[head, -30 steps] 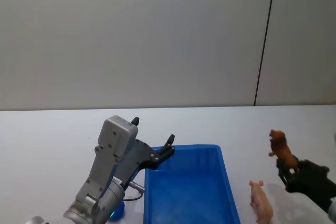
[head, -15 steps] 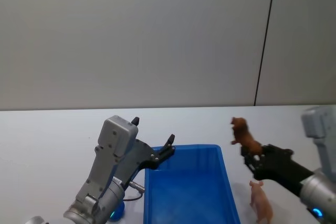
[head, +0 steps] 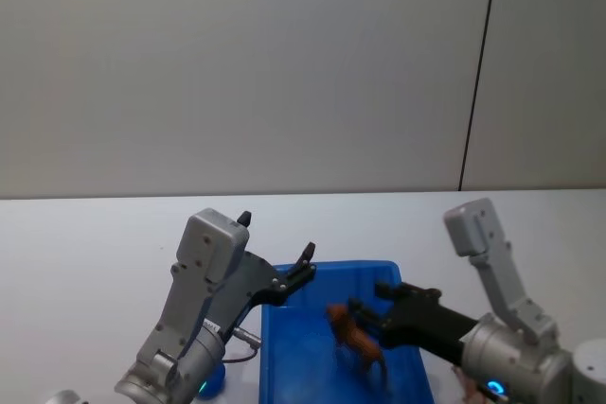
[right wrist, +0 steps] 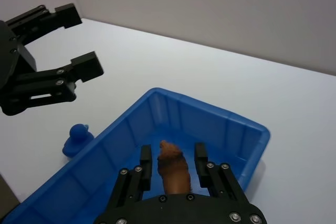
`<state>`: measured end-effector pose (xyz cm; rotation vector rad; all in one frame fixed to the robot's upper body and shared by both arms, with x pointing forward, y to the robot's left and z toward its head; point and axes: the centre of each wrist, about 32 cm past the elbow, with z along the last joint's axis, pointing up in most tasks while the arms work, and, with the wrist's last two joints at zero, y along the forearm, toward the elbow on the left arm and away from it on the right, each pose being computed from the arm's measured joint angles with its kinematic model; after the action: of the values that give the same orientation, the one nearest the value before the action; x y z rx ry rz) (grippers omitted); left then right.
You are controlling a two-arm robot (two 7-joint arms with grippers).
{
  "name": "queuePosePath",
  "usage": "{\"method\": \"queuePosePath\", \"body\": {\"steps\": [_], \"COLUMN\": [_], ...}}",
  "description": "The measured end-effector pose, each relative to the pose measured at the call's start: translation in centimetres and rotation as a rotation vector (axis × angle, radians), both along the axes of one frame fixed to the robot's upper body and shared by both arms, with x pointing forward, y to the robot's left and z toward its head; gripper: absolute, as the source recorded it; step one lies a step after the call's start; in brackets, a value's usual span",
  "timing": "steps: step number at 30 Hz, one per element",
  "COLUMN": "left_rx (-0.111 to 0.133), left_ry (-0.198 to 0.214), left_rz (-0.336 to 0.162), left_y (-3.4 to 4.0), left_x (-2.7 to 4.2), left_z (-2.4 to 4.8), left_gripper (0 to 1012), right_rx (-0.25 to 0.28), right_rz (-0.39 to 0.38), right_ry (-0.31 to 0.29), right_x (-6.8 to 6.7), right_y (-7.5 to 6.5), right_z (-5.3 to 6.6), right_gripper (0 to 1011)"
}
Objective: Pick up the two dolls from the table and place them into the box.
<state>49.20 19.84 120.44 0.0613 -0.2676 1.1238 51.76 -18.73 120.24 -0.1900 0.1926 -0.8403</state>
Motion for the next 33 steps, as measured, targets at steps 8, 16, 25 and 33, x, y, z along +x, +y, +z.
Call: {"method": "queuePosePath", "body": {"steps": [8,16,25,33], "left_rx": [0.0,0.0,0.0,0.0], "left_ry": [0.0,0.0,0.0,0.0], "left_rz": [0.0,0.0,0.0,0.0], "left_y": [0.0,0.0,0.0,0.0], "left_x": [0.0,0.0,0.0,0.0], "left_z": [0.0,0.0,0.0,0.0], "left_gripper": [1002,1001,1001,1002], "right_rx": [-0.011,-0.031,-0.044,-0.043], "right_rz": [0.035,0.005,-0.083,-0.18], "right_ry": [0.022,-0.008,-0.056,-0.068], "right_x": [0.4,0.1,-1.0,-2.6], "right_y": [1.3,1.1,-0.5,-3.0], "right_z": [-0.5,-0.6,-0.5,-0.7], "right_gripper": [688,929,1001,1001]}}
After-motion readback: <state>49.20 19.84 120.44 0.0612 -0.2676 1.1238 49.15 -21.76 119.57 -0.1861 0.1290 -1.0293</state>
